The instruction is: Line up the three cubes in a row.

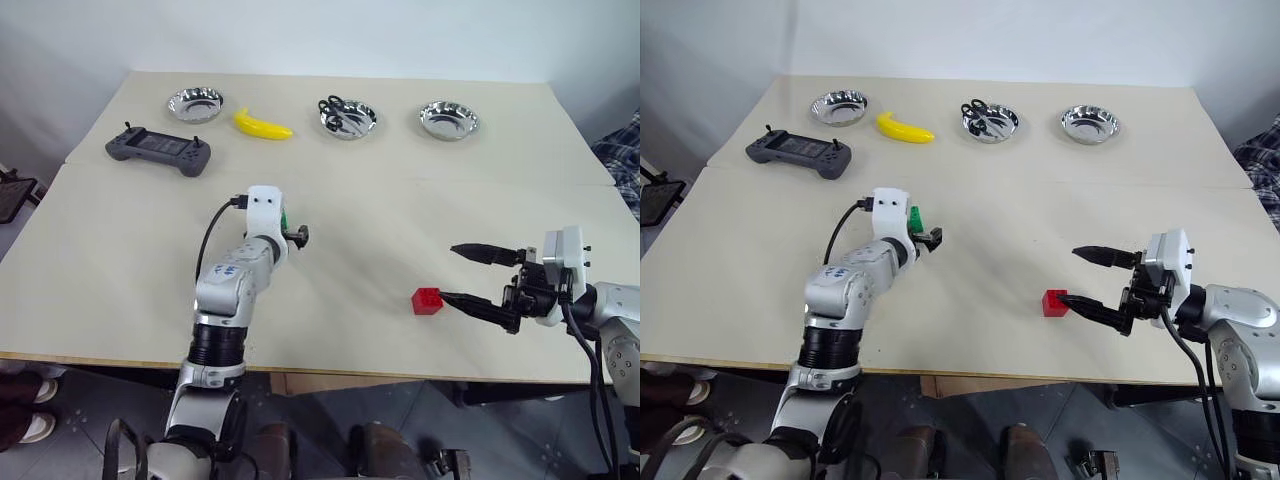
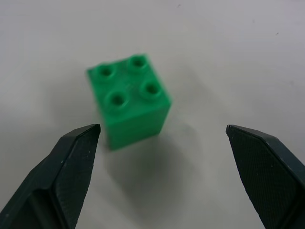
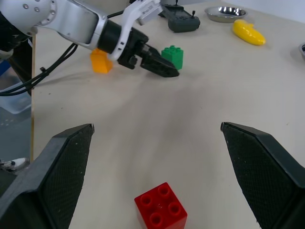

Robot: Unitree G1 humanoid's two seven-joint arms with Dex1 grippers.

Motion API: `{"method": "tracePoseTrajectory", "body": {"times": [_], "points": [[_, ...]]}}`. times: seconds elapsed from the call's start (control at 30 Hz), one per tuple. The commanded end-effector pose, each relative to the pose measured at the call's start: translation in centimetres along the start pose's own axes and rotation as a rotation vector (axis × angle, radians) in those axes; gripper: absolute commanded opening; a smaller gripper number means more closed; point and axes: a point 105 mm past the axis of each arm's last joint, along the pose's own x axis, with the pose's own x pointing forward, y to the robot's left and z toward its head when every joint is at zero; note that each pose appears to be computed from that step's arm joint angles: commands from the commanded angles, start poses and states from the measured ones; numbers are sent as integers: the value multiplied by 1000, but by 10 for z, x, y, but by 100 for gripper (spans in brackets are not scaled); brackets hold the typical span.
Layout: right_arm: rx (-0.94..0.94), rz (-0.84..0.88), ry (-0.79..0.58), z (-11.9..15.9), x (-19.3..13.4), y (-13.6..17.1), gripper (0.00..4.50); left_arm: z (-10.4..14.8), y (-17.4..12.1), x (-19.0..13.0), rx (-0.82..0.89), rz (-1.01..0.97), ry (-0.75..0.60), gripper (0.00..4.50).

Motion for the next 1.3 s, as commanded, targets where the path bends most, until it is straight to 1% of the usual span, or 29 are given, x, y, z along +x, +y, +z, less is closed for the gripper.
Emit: {"method": "tracePoseTrajectory", "body": {"times": [0.03,0.17,0.4,0.5,0.7,0.73,0.77,0.87,0.97,1.07,1.13,1.2,1.27,1.3], "points": [[-23,19,-17,10,0,4,447,24,5,3,56,39,-102,450],[-15,15,-16,8,0,6,447,28,6,10,67,44,-117,450],[-19,-6,-20,7,-2,4,447,19,-1,21,31,15,-84,450],[-19,-9,-24,6,-1,3,450,17,-4,24,40,11,-91,393],[-6,-19,-20,1,-2,5,450,19,-4,25,51,0,-117,214],[-2,-21,-17,-1,-3,6,450,20,-5,24,51,-5,-126,177],[1,-24,-15,-2,-4,6,450,20,-6,23,55,-26,-133,152],[7,-36,-5,-6,-7,7,450,28,-13,14,55,-128,-193,153],[0,-66,12,-7,-15,5,450,43,-31,-17,88,-448,-302,153],[-17,-100,24,-4,-25,3,450,50,-33,-50,216,-676,-361,153],[-28,-112,39,-1,-34,5,450,53,-30,-64,302,-766,-389,153],[-46,-118,56,4,-44,10,450,51,-30,-71,400,-835,-384,153],[-93,-124,82,7,-55,16,450,44,-42,-90,478,-1037,-409,153],[-109,-122,93,7,-58,19,450,37,-45,-97,514,-1120,-400,153]]}}
